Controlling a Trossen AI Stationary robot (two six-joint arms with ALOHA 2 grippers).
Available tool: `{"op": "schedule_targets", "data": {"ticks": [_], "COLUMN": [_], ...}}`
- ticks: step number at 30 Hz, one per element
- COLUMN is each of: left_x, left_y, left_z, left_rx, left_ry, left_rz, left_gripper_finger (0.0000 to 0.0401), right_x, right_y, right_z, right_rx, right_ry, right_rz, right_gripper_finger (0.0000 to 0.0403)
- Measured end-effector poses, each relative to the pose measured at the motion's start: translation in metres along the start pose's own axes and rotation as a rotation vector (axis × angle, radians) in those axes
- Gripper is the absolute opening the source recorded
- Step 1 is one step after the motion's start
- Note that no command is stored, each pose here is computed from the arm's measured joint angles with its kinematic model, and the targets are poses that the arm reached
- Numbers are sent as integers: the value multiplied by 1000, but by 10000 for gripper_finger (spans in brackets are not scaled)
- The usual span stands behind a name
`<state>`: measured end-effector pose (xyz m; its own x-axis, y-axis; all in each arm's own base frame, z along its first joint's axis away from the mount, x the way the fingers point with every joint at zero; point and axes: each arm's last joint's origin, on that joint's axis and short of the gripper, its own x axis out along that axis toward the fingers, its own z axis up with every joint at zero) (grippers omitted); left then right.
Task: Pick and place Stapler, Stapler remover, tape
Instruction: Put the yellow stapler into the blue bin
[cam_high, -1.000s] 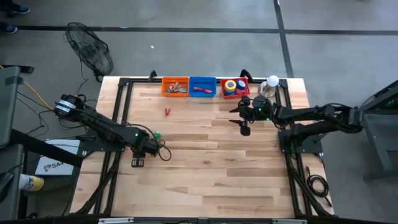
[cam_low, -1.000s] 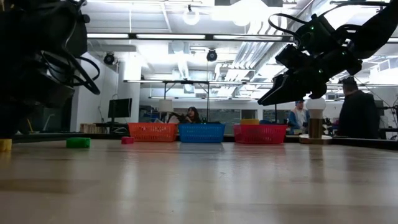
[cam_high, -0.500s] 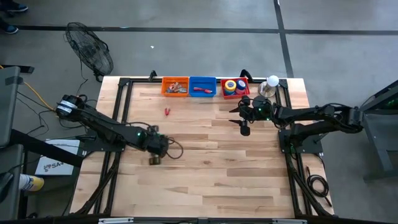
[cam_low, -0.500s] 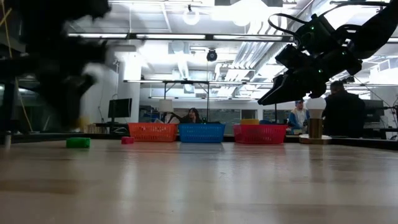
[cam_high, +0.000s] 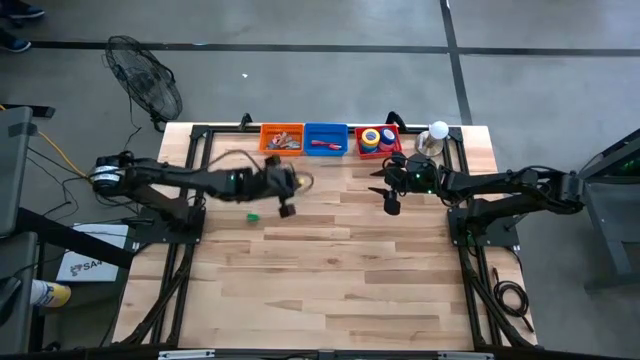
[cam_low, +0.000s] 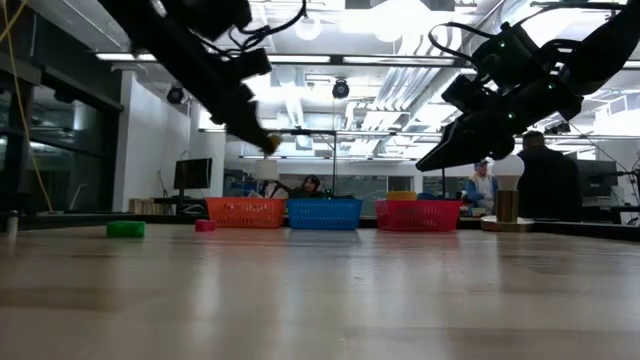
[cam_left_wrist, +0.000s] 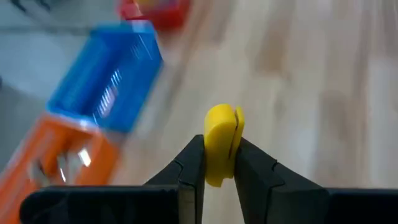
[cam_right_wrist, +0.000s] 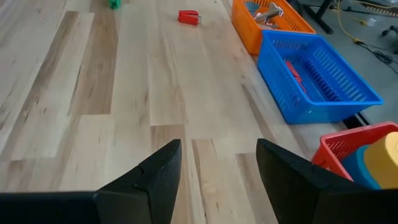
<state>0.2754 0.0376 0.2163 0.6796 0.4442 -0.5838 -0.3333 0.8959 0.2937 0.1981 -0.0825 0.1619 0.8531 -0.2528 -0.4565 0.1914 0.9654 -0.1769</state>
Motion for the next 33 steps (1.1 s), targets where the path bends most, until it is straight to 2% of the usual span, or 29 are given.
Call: {"op": "schedule_targets", "data": {"ticks": [7, 12, 15, 23, 29, 33], "left_x": [34, 61, 78, 128, 154, 167], "left_y": [60, 89, 102, 133, 142, 145], "left_z": [1, 2, 11, 36, 59, 65], "left_rx": [-45, -52, -36, -43, -35, -11], "left_ry": [-108, -108, -91, 93, 187, 318], "left_rz": [6, -8, 3, 36, 88, 89], "left_gripper_finger": [59, 59, 59, 59, 59, 59], "right_x": [0, 0, 0, 0, 0, 0], "right_y": [0, -1, -2, -2, -3, -3], "right_z": [0, 0, 1, 1, 1, 0], "right_rx": [16, 15, 13, 12, 9, 5], "right_ry": [-3, 3, 1, 1, 3, 5], "right_rz": [-2, -34, -51, -53, -61, -68], "right_gripper_finger": [199, 199, 199, 199, 199, 199]}}
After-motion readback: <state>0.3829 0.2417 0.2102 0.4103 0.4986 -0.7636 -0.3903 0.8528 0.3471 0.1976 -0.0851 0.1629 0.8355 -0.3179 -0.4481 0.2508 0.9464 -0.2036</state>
